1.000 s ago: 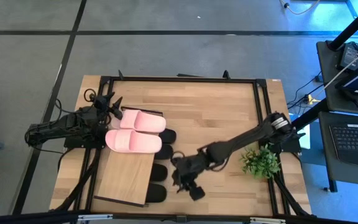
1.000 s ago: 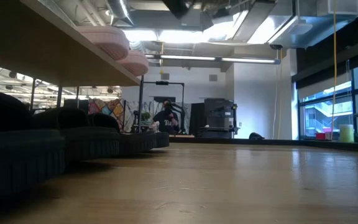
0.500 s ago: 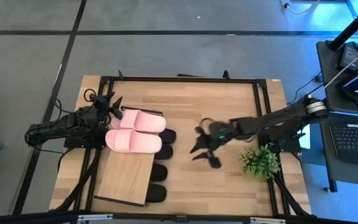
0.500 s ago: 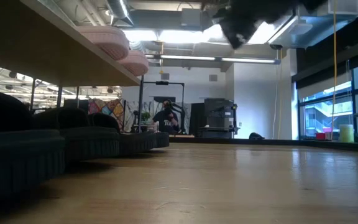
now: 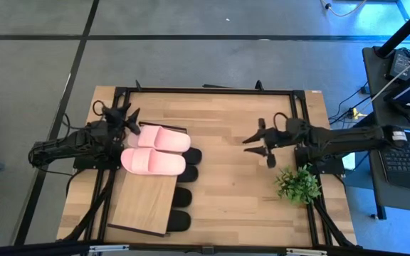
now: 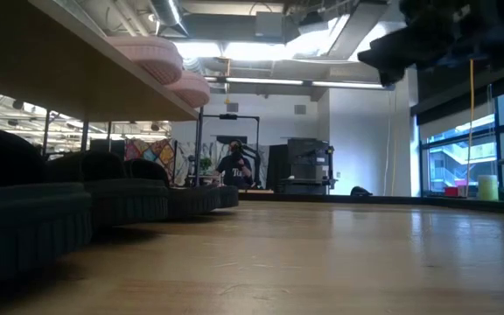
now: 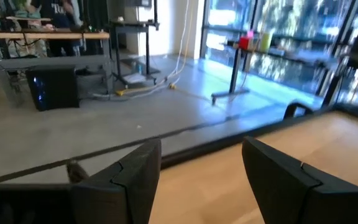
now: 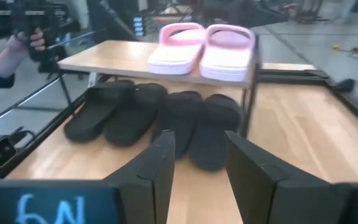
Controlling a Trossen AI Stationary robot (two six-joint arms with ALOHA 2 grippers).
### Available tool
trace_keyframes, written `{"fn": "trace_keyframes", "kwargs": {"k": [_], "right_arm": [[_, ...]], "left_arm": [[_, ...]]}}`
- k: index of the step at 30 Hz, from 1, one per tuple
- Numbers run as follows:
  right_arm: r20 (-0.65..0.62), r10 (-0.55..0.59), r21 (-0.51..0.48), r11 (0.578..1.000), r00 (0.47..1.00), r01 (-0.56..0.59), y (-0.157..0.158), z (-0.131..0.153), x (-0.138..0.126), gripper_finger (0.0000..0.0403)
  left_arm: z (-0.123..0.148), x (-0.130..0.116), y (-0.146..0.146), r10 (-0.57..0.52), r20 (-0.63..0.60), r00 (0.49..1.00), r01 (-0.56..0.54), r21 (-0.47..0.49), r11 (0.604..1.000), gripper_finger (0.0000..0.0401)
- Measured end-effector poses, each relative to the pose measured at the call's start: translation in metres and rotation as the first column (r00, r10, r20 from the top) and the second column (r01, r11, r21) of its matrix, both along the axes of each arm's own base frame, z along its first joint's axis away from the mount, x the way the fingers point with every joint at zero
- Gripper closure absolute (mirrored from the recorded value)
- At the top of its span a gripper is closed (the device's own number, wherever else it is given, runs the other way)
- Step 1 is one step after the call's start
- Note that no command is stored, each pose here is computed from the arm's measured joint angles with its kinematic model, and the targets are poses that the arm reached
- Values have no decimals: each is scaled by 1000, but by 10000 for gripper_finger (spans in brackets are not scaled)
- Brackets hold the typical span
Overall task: Pick and place slides into the shelf
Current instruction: Return to Home Position
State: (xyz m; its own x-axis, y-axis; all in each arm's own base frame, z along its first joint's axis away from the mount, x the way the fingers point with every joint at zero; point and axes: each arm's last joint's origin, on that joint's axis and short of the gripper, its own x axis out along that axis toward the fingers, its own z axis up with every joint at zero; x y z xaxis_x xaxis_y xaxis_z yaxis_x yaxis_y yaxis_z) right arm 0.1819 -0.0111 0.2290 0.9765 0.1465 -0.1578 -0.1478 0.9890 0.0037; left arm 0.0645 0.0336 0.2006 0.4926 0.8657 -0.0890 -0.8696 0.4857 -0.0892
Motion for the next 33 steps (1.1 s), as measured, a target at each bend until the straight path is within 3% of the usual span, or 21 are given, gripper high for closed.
{"fn": "trace_keyframes", "kwargs": {"k": [8, 14, 22, 29, 33], "right_arm": [[72, -81, 26, 997, 994, 79, -10, -18, -33, 264], [143, -72, 18, 997, 987, 70, -16, -19, -49, 264], [188, -78, 9, 997, 979, 77, -24, -17, -58, 264], [159, -161, 15, 987, 974, 161, -35, -20, -62, 264], [146, -156, 21, 988, 977, 155, -38, -21, -67, 264]], "left_arm": [[20, -6, 0, 48, 11, 999, -49, 71, 996, 184], [24, -7, 1, 80, 32, 996, -82, 89, 993, 184], [40, -15, 8, 247, 116, 962, -263, 160, 951, 184], [20, -15, 23, 418, 162, 894, -442, 159, 883, 184], [1, -14, 31, 459, 145, 876, -478, 135, 868, 184]]}}
